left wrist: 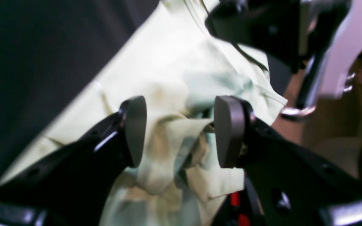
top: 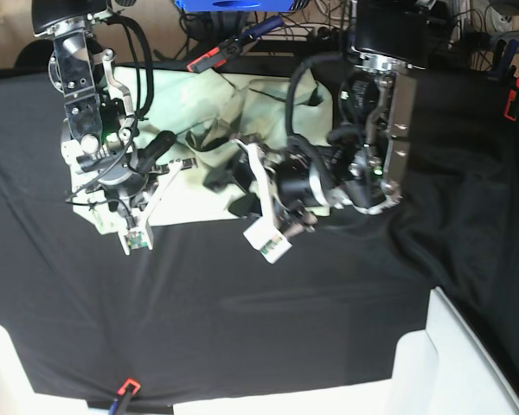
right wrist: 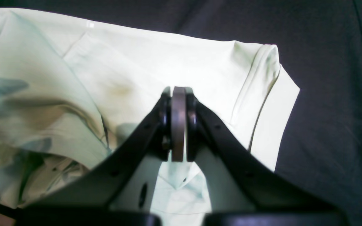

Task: Fold the T-shirt properly
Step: 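Fold the collar end with the left gripper over toward the right gripper, then release the folded shirt with the left gripper and raise it away, then press and tuck the folded shirt's bunched middle with the right gripper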

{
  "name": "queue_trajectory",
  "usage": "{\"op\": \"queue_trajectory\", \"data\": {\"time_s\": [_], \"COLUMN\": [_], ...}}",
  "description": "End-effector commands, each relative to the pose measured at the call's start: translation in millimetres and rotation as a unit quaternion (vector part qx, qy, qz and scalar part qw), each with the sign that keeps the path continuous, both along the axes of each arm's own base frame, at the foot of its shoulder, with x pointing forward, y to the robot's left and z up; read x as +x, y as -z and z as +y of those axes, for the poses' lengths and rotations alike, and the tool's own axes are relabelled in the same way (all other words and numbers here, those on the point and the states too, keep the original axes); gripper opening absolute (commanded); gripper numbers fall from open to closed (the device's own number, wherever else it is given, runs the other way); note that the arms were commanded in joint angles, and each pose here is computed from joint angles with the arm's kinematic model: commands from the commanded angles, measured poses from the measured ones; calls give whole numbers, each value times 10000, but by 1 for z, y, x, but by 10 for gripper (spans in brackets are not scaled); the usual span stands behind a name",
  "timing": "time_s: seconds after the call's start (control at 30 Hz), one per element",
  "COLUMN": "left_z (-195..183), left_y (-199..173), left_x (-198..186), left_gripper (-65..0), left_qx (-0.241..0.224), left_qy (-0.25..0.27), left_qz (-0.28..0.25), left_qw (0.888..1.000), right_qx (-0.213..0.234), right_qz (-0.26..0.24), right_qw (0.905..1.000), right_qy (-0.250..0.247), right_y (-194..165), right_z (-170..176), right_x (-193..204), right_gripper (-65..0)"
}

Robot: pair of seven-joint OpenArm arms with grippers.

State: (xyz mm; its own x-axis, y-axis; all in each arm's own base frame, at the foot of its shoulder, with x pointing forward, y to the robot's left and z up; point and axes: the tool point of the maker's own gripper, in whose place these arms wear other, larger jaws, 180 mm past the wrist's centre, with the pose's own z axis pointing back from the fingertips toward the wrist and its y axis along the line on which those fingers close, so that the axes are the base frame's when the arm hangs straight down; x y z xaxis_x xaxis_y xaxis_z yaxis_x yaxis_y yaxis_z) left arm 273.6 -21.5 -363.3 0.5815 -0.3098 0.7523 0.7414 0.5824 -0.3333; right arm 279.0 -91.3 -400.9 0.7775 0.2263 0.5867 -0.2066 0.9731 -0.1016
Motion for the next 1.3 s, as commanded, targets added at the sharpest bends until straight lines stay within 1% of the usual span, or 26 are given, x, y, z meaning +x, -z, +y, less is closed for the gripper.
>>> {"op": "queue_trajectory", "data": {"time_s": [0.0, 0.07, 0.1, 0.13, 0.17, 0.2, 0.23, 0.27, 0.3, 0.37, 0.47, 0.5, 0.53, 0.57, 0.6, 0.63, 0.67, 0.73, 0.77, 0.87, 0.9, 0.93, 1.0, 1.07, 1.13, 1.27], "left_z": [16, 47, 66, 89, 115, 141, 172, 198, 230, 280, 349, 363, 376, 382, 389, 393, 393, 393, 395, 403, 406, 407, 410, 410, 411, 411], "left_y": [-9, -3, 1, 6, 8, 9, 10, 11, 11, 13, 18, 20, 22, 26, 30, 34, 39, 46, 47, 58, 60, 61, 60, 59, 59, 59], "left_x": [12, 16, 19, 18, 18, 18, 17, 14, 7, -7, -37, -47, -55, -62, -72, -81, -87, -98, -101, -116, -119, -120, -121, -121, -121, -121], "left_gripper": [-316, -321, -343, -390, -457, -537, -635, -650, -650, -650, -650, -650, -650, -650, -650, -650, -650, -650, -650, -650, -650, -650, -650, -650, -650, -650], "left_qx": [41, 283, 418, 581, 740, 892, 1074, 1265, 1520, 2043, 3153, 3464, 3806, 4058, 4362, 4590, 4747, 4959, 5083, 5423, 5497, 5551, 5624, 5632, 5637, 5639], "left_qy": [-139, -393, -558, -747, -987, -1235, -1529, -1776, -2085, -2534, -2973, -3015, -3019, -2964, -2847, -2737, -2650, -2559, -2512, -2359, -2325, -2304, -2274, -2274, -2278, -2279], "left_qz": [-221, -203, -184, -130, -112, -98, -74, -56, -18, 61, 289, 365, 374, 367, 364, 346, 318, 316, 323, 597, 657, 683, 697, 686, 692, 685], "left_qw": [9997, 9986, 9974, 9954, 9923, 9883, 9823, 9759, 9661, 9455, 9008, 8876, 8733, 8638, 8529, 8445, 8387, 8292, 8231, 8042, 7997, 7963, 7919, 7915, 7909, 7908], "right_qx": [16, 39, 43, 21, -17, -46, -53, -65, -70, -78, -79, -114, -255, -433, -654, -899, -1167, -1606, -1773, -2229, -2321, -2376, -2444, -2554, -2569, -2475], "right_qz": [-187, -139, -105, -83, -71, -52, -45, -57, -60, -65, -83, -143, -226, -320, -442, -583, -696, -803, -824, -903, -940, -939, -798, -596, -466, -552], "right_qw": [9998, 9998, 9996, 9992, 9983, 9971, 9957, 9943, 9928, 9902, 9864, 9849, 9818, 9773, 9710, 9631, 9546, 9404, 9344, 9176, 9127, 9088, 9052, 9011, 9002, 8954], "right_qy": [-40, -130, -253, -396, -573, -754, -925, -1059, -1198, -1396, -1642, -1723, -1868, -2048, -2258, -2469, -2649, -2889, -2978, -3164, -3228, -3297, -3385, -3452, -3486, -3659], "right_y": [-8, -6, -4, -2, -1, 0, 1, 0, 0, 0, -2, -4, -6, -8, -9, -12, -13, -14, -15, -17, -16, -14, -3, 12, 23, 32], "right_z": [1, 8, 15, 21, 27, 35, 44, 49, 56, 66, 81, 85, 90, 96, 103, 111, 116, 122, 126, 131, 133, 135, 134, 132, 135, 145], "right_x": [5, 1, -3, -6, -9, -13, -16, -18, -20, -24, -25, -23, -22, -24, -27, -30, -34, -42, -46, -59, -63, -67, -74, -80, -82, -84], "right_gripper": [-647, -647, -647, -647, -647, -647, -647, -647, -647, -647, -647, -647, -647, -646, -646, -635, -606, -521, -466, -283, -242, -219, -215, -215, -215, -215]}}
